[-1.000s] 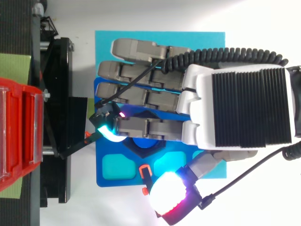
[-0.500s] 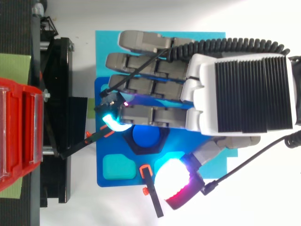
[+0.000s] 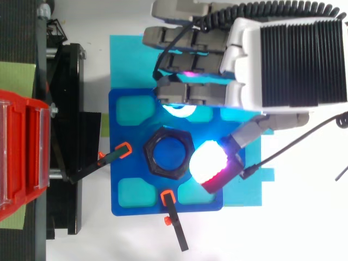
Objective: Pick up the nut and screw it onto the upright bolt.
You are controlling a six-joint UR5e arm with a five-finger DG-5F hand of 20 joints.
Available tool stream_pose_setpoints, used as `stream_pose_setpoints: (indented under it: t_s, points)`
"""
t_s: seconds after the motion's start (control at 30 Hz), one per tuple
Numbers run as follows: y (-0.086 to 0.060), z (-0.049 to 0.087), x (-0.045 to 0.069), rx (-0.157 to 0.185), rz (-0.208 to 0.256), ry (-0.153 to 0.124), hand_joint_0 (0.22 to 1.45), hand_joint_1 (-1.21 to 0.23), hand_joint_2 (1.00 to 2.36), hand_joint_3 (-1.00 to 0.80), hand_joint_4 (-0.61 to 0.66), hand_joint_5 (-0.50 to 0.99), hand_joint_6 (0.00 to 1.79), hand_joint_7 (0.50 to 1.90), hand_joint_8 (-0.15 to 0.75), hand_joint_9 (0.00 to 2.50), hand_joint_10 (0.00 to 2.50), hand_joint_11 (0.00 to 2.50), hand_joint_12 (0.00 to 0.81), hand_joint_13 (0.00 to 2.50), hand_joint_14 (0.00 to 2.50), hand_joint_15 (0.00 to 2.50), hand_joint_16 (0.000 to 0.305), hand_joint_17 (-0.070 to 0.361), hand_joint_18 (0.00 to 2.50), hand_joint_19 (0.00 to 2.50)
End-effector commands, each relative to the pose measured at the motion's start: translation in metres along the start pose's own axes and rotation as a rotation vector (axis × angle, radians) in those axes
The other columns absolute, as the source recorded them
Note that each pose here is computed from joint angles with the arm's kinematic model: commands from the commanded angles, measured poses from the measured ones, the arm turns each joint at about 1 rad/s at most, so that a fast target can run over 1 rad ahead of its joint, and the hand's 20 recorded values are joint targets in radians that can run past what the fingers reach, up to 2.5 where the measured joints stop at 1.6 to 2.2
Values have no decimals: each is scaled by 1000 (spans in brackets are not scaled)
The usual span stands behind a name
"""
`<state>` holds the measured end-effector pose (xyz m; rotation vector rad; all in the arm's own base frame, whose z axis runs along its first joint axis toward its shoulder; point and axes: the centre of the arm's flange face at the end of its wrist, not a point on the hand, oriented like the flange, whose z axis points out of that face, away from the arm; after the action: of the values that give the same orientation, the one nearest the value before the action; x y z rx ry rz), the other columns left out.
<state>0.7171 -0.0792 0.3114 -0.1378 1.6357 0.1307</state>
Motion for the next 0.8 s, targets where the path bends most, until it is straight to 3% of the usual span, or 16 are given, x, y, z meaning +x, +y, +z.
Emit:
stream_pose_setpoints:
  t_s: [0.0,0.07,0.1,0.17,0.27,0.3,0.37,0.43,0.5,0.63,0.77]
  points:
    - [-7,-2,0,0,-4,-1,542,-168,1000,-500,167,17,580,1330,264,862,0,0,268,556,0,0,25,56,201,0]
    - [-10,-2,-5,2,-5,-10,542,-162,1000,-500,200,9,501,1410,262,830,0,0,275,536,0,0,25,57,176,0]
    - [-11,-1,-8,2,-5,-14,539,-154,1000,-500,220,-3,502,1366,260,816,0,0,280,524,0,0,26,58,168,0]
    - [-13,0,-18,1,-11,-22,530,-137,1000,-500,267,-53,504,1136,250,758,0,0,290,484,0,0,28,63,129,0]
    - [-14,1,-31,-4,-22,-14,522,-121,1000,-500,255,-91,503,902,235,665,0,0,302,443,0,0,31,70,80,0]
    - [-13,2,-41,-4,-34,-10,520,-119,1000,-500,249,-97,503,875,232,638,0,0,305,431,0,0,32,71,67,0]
    - [-12,3,-42,-4,-35,-8,514,-108,1000,-500,222,-114,503,771,231,611,0,0,311,388,0,0,34,75,35,0]
    - [-10,4,-48,-7,-41,-18,510,-100,1000,-500,217,-116,502,749,230,596,0,0,314,366,0,0,35,78,18,0]
    - [-8,5,-47,-10,-40,-19,508,-93,1000,-500,210,-120,502,723,223,570,0,0,318,346,0,0,36,81,0,0]
    - [-4,10,-51,-14,-41,-51,504,-66,1000,-500,212,-117,502,697,218,528,0,0,329,295,0,0,37,84,0,0]
    - [12,15,-51,-31,-29,-57,501,-54,1000,-500,205,-115,502,679,211,500,0,0,328,261,0,0,38,86,0,0]
